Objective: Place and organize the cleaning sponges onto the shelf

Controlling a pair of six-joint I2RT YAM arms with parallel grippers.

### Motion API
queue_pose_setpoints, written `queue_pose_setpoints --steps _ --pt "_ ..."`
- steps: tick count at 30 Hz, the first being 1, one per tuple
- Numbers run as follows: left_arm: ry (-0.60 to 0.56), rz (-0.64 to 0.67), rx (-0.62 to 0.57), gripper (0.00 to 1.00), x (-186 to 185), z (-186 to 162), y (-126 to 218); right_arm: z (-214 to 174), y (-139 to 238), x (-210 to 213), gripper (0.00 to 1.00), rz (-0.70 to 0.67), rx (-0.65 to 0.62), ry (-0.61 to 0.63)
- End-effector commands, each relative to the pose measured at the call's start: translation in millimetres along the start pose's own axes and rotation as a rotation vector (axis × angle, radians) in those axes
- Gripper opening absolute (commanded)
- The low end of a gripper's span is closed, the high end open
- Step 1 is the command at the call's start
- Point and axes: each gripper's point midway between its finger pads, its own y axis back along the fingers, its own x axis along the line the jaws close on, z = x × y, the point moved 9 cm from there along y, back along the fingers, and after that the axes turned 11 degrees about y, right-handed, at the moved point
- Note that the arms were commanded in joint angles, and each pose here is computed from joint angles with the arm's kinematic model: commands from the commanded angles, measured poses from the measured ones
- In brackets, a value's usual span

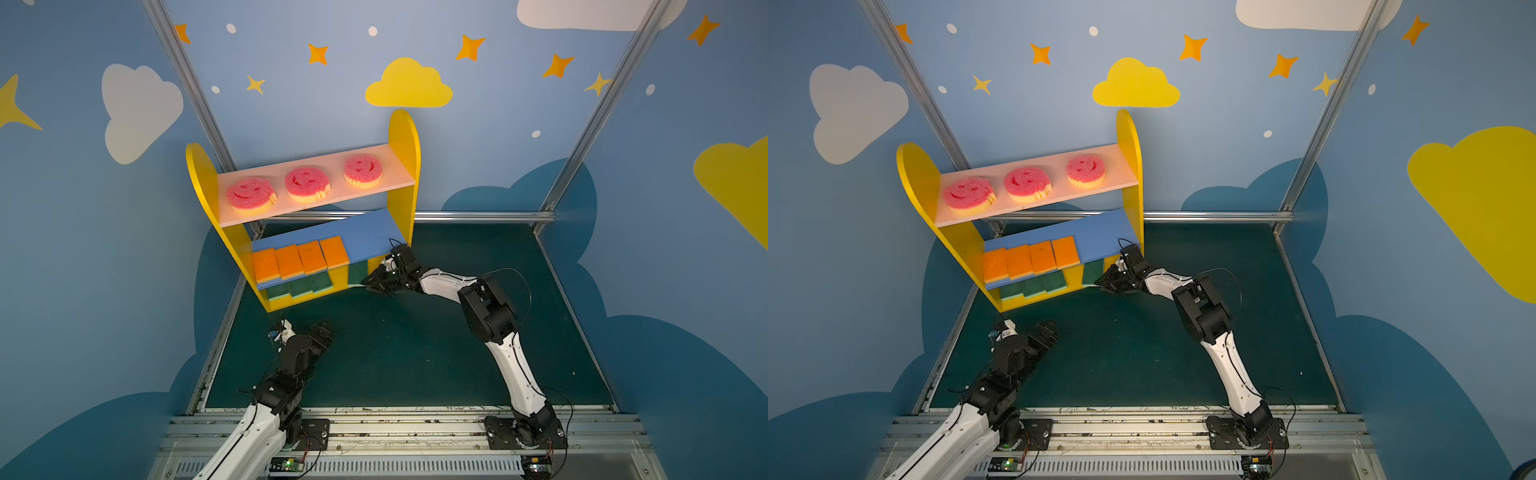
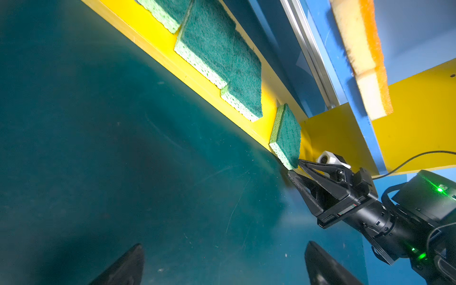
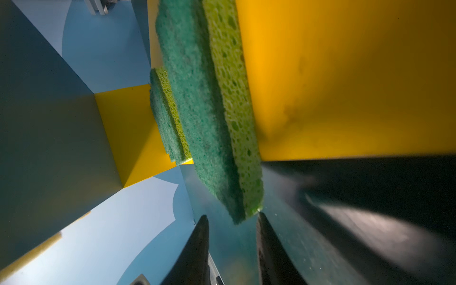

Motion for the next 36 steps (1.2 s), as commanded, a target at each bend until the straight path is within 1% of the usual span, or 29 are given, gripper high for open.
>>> queue_pose_setpoints --steps 1,4,6,8,12,15,16,17,18,19,21,23,24,26,29,32,36 --pt "-0.003 -0.009 -0.011 1.00 -2 2 2 7 5 16 0.34 0.013 -0.034 0.028" --pt "-0.003 -0.009 -0.013 1.00 -2 3 2 10 2 14 0.34 0.002 -0.043 0.025" --pt "-0.002 -0.010 -0.014 1.00 -2 3 2 12 0 13 0.32 -0.019 -0.052 0.037" --pt "-0.001 -0.010 -0.015 1.00 -2 3 3 13 0 11 0.26 -0.059 -0.054 0.046" --pt "0.000 -0.013 -0.019 1.00 -2 4 4 14 -2 7 0.10 -0.058 -0.057 0.041" --pt "0.001 -0.016 -0.023 1.00 -3 4 4 14 -4 5 0.02 -0.061 -0.055 0.038" --pt "0.000 -0.016 -0.022 1.00 -3 4 5 15 -5 6 0.01 -0.060 -0.056 0.038" --pt "0.002 -0.015 -0.024 1.00 -3 5 5 15 -5 6 0.01 -0.059 -0.055 0.038" --pt "0.001 -0.017 -0.022 1.00 -4 5 5 15 -5 6 0.03 -0.057 -0.053 0.040" --pt "0.001 -0.016 -0.021 1.00 -4 5 5 16 -5 7 0.07 -0.055 -0.049 0.042" --pt "0.001 -0.017 -0.020 1.00 -4 5 5 14 -5 9 0.20 -0.057 -0.045 0.049" --pt "0.004 -0.017 -0.020 1.00 -4 5 5 14 -4 9 0.29 -0.061 -0.045 0.053" --pt "0.005 -0.017 -0.020 1.00 -4 5 5 14 -5 8 0.33 -0.062 -0.044 0.058" --pt "0.006 -0.016 -0.019 1.00 -4 5 5 16 -9 6 0.35 -0.061 -0.044 0.069" --pt "0.006 -0.015 -0.016 1.00 -4 5 5 18 -14 -2 0.35 -0.075 -0.039 0.051" --pt "0.005 -0.012 -0.014 1.00 -4 5 6 18 -18 -9 0.26 -0.083 -0.037 0.034" --pt "0.004 -0.012 -0.017 1.00 -3 5 7 18 -20 -14 0.09 -0.086 -0.037 0.024"
